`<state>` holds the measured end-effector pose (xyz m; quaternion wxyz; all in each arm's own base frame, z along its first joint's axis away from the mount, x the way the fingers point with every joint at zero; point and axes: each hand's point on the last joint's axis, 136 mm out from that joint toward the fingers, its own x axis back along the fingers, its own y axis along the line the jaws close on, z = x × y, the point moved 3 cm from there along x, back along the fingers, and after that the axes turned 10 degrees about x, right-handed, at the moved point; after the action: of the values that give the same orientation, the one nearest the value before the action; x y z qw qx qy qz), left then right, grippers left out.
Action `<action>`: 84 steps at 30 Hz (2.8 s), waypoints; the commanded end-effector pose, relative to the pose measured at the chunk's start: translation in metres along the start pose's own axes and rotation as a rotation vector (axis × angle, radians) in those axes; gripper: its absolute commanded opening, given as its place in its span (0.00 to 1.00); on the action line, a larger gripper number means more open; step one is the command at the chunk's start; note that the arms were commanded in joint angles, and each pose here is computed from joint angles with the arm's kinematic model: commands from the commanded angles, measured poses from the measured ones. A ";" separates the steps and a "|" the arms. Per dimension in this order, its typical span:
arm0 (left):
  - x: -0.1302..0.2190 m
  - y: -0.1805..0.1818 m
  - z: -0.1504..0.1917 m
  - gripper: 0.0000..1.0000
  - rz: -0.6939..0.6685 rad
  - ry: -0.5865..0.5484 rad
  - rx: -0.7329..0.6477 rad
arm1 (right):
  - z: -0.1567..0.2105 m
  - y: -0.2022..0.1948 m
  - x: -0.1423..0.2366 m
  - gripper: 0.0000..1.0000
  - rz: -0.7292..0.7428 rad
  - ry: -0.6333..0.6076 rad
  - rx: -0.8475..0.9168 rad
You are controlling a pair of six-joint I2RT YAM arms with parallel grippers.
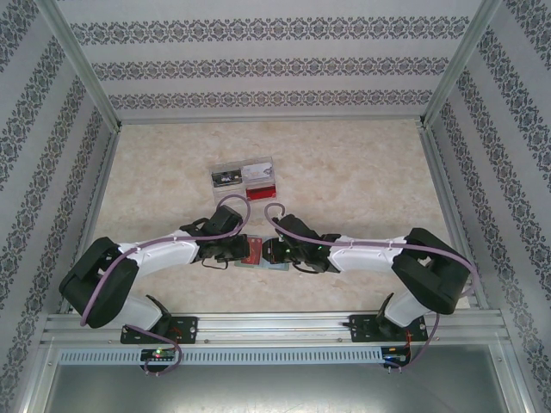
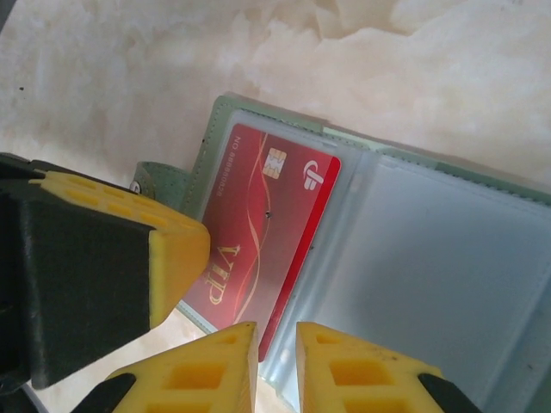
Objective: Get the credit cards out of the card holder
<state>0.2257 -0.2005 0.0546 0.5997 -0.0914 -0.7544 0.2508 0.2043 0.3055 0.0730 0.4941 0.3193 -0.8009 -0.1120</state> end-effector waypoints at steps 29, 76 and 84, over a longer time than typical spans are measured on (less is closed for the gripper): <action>-0.003 0.019 0.001 0.10 -0.068 -0.003 0.006 | -0.006 0.005 -0.020 0.23 -0.057 0.026 -0.093; 0.008 0.008 0.000 0.11 -0.025 -0.010 0.015 | 0.005 -0.025 -0.019 0.00 -0.020 0.038 -0.184; 0.009 0.007 -0.002 0.12 -0.033 -0.013 0.004 | 0.007 -0.029 -0.014 0.00 -0.020 0.035 -0.188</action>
<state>0.2192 -0.1952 0.0519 0.6061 -0.0826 -0.7490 0.2545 0.2143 0.2974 0.0440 0.5384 0.2854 -0.7703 -0.1881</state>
